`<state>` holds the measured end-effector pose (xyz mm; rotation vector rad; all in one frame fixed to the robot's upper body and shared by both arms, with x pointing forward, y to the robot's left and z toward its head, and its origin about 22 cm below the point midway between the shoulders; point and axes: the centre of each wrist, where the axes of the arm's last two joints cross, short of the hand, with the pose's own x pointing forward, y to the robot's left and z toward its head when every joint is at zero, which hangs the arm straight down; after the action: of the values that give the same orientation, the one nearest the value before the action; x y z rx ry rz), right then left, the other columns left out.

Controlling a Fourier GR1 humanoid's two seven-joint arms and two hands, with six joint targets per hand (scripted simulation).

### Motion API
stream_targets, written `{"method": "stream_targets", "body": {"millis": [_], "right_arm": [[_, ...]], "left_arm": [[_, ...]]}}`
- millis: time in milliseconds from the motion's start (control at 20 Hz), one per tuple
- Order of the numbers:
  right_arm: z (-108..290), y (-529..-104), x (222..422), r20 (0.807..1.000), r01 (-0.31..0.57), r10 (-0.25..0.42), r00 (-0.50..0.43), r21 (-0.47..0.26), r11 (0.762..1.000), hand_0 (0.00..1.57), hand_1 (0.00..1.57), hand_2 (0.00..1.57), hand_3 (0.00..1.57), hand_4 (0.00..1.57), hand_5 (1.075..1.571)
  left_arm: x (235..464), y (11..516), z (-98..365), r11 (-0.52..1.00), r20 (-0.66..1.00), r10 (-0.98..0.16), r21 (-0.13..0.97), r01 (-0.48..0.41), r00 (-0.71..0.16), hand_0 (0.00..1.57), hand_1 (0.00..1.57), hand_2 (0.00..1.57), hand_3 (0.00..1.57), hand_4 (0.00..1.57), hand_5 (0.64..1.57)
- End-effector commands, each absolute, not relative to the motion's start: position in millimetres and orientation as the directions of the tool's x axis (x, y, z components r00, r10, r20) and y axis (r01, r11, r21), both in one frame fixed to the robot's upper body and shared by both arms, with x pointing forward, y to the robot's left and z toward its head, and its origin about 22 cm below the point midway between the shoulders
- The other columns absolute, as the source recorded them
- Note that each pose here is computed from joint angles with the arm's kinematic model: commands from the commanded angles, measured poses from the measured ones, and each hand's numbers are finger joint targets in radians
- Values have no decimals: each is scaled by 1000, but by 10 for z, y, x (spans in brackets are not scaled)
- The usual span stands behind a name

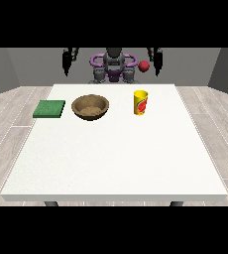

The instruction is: Pick the cup and pour the ball into the bowl, then pick the bowl and place it on the pad

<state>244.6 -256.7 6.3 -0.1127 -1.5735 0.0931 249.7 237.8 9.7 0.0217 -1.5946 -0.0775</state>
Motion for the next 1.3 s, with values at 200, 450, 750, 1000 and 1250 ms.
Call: {"method": "stream_targets", "body": {"millis": [200, 450, 750, 1000, 1250], "right_arm": [[362, -2653, 2473, 987, 13, 158, -14, -158, 987, 0, 0, 0, 0, 875, 1533], [471, -2480, 2232, 970, 13, -70, 231, 68, 998, 0, 0, 0, 0, 860, 1530], [968, -2508, 2175, 994, 38, -60, 92, 57, 998, 0, 0, 0, 0, 789, 1548], [954, -2439, 2241, 996, 8, -36, -83, 36, 999, 0, 0, 0, 0, 741, 1546], [1026, -2381, 2537, 965, -20, -62, -253, 59, 998, 0, 0, 0, 87, 712, 1545]], "left_arm": [[2525, 2457, 392, 996, 996, -85, 86, 25, -37, 0, 0, 0, 0, 664, 1566], [2440, 2535, 469, 991, 971, 119, -104, -83, 207, 0, 0, 0, 0, 634, 1564], [2489, 2133, 1015, 994, 992, 110, -109, -24, 58, 0, 0, 0, 0, 581, 1560], [2742, 2108, 942, 996, 992, 64, -70, -54, -109, 0, 0, 0, 0, 606, 1555], [2943, 2133, 968, 999, 952, 27, -39, -34, -305, 0, 0, 0, 0, 548, 1526]]}}
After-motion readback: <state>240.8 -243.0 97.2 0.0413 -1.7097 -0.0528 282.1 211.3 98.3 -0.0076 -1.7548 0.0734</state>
